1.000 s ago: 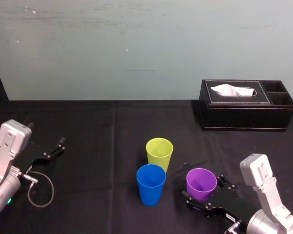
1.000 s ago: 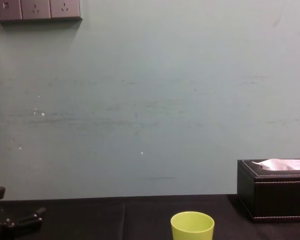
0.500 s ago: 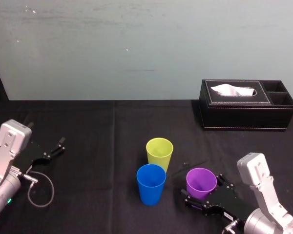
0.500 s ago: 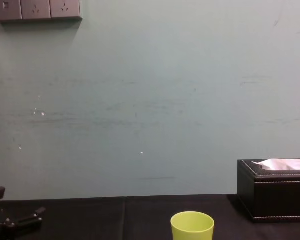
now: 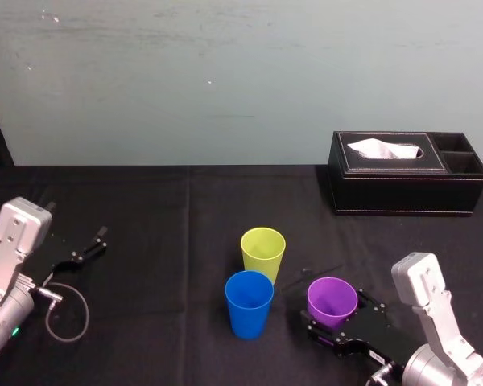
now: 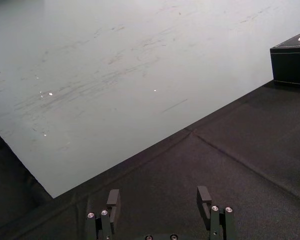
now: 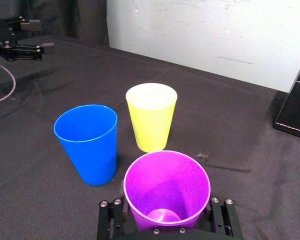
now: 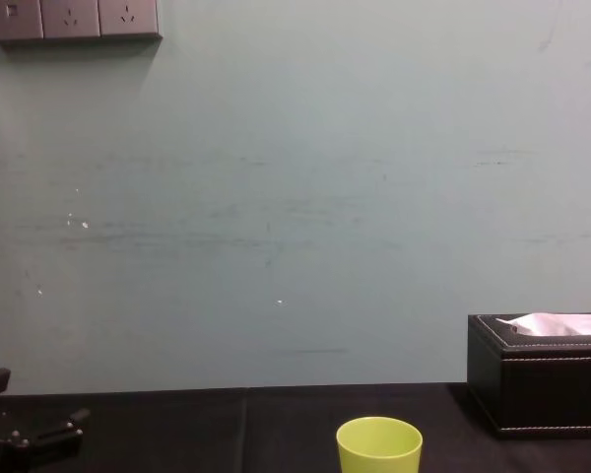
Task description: Stack the three plastic cups sequentially using one hand.
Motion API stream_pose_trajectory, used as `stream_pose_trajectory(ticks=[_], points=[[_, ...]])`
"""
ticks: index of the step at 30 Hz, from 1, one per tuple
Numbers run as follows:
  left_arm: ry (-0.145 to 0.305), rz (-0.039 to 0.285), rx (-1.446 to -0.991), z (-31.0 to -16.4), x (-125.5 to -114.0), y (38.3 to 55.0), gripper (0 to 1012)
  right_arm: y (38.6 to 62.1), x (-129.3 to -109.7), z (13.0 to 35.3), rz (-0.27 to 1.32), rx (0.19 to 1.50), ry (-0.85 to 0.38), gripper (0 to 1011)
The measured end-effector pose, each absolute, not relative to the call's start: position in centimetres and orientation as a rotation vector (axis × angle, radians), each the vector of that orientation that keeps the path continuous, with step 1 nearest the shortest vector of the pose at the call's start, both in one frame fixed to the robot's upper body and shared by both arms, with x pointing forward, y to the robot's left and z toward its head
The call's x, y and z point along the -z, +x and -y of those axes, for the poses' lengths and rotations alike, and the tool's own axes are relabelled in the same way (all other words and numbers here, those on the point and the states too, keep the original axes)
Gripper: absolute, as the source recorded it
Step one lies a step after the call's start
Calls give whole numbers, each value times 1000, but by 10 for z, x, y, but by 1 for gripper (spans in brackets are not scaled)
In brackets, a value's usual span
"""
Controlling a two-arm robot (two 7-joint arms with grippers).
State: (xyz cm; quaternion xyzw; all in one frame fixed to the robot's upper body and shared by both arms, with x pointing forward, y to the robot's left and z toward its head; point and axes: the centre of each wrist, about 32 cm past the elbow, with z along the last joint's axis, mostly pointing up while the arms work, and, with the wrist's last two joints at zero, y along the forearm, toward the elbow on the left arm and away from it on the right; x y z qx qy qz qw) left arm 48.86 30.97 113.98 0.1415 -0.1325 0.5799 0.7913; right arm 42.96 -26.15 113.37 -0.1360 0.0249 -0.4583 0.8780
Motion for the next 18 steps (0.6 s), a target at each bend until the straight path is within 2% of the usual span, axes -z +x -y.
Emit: stream_pose_trajectory(ticks=[1,5,12,18], points=[[304,285,-1248,-310,-1140,489,1000,430,-1134,262,-52,956,-284,801],[305,285,-1248,-310,-1140,489,1000,430,-1134,262,-51,956,-283,761],[304,285,-1248,-310,-1140,489,1000,430,-1137,263,-54,945,-272,743],[304,285,-1248,-310,-1140,489,1000,439,-1152,264,-51,943,-250,743]])
